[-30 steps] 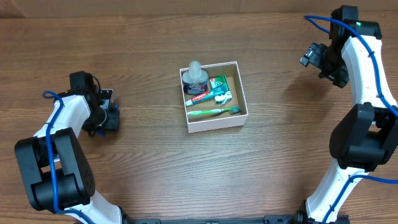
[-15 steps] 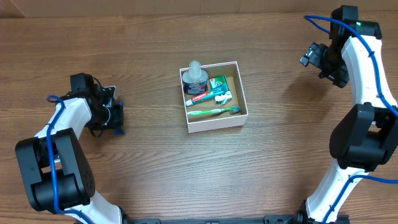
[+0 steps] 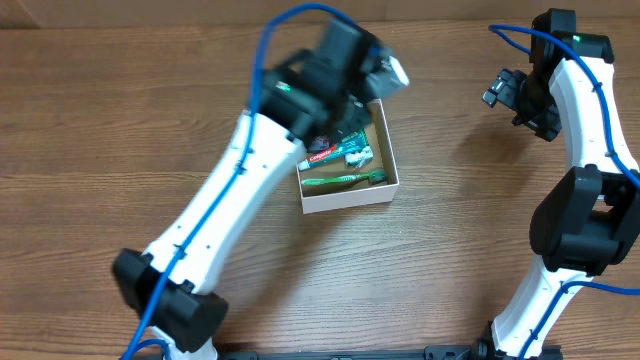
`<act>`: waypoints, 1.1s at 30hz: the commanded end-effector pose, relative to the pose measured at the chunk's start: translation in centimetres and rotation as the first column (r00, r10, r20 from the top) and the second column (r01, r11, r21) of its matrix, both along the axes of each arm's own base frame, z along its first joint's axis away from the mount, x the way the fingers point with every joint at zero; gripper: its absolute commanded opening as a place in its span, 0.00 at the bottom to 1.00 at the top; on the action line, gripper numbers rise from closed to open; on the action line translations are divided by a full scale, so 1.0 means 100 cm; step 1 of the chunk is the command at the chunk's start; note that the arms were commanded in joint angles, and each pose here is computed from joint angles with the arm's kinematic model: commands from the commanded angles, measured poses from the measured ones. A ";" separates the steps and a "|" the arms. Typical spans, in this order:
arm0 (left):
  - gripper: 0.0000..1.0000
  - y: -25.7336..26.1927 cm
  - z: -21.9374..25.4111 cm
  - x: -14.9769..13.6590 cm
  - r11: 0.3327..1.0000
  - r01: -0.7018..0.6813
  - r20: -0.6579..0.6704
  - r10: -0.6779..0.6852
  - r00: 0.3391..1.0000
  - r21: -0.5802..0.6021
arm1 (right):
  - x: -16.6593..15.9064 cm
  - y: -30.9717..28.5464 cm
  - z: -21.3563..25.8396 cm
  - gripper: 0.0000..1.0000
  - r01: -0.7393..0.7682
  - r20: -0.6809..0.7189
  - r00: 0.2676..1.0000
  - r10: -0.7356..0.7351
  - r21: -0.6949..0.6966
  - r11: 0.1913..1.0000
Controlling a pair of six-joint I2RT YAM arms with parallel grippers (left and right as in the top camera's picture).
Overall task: Pack container
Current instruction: 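Place the blue razor into the box with the left gripper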
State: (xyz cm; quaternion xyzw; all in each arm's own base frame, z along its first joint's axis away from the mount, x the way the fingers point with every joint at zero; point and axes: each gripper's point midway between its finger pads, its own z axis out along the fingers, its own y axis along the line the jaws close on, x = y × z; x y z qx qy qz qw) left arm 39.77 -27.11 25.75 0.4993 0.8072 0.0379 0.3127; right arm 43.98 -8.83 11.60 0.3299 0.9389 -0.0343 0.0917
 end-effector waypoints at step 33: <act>1.00 0.188 0.219 -0.168 0.651 -0.526 0.010 0.633 0.774 -0.547 | 0.001 -0.001 0.006 1.00 0.005 0.015 1.000 -0.005 -0.012 1.000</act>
